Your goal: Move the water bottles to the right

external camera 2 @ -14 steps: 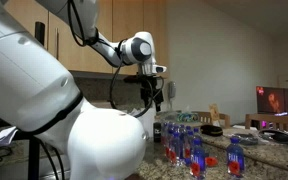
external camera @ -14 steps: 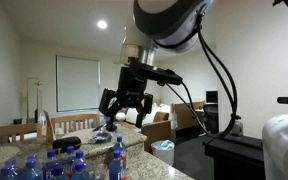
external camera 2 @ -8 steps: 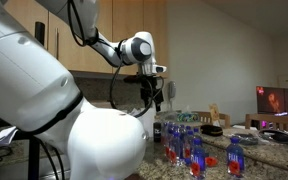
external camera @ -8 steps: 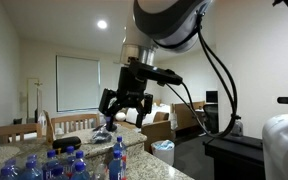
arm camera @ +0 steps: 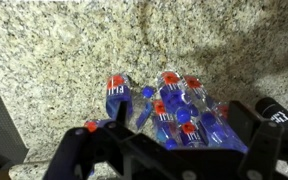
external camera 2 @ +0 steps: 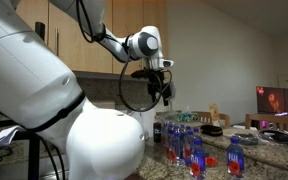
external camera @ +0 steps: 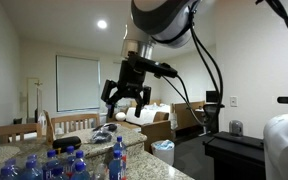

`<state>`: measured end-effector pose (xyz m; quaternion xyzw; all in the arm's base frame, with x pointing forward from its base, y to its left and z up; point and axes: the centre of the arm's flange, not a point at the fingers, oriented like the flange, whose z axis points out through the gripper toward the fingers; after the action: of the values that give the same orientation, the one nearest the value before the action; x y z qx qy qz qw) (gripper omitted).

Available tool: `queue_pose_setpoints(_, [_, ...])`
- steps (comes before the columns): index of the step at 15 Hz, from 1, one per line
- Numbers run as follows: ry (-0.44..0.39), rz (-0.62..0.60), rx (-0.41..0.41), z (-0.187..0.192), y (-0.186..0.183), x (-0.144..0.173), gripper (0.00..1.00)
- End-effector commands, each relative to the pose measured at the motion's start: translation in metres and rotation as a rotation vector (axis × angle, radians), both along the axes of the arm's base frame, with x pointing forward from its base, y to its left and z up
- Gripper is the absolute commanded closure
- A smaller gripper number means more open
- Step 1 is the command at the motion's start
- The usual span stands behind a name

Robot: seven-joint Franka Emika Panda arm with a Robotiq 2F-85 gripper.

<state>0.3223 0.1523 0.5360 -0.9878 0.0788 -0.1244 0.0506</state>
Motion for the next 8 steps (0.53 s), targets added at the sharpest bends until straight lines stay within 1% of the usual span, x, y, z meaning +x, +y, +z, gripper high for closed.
queue_pose_setpoints(1, [0.051,0.016,-0.035,0.021,-0.021,0.057,0.00])
queue_pose_setpoints(3, [0.062,0.011,-0.044,0.016,-0.032,0.085,0.00])
queue_pose_setpoints(4, [0.046,-0.030,-0.024,0.009,-0.037,0.100,0.00])
queue_pose_setpoints(6, [0.038,-0.046,0.029,-0.001,-0.045,0.120,0.00])
queue_pose_setpoints(8, [0.006,-0.082,0.041,-0.018,-0.048,0.134,0.00])
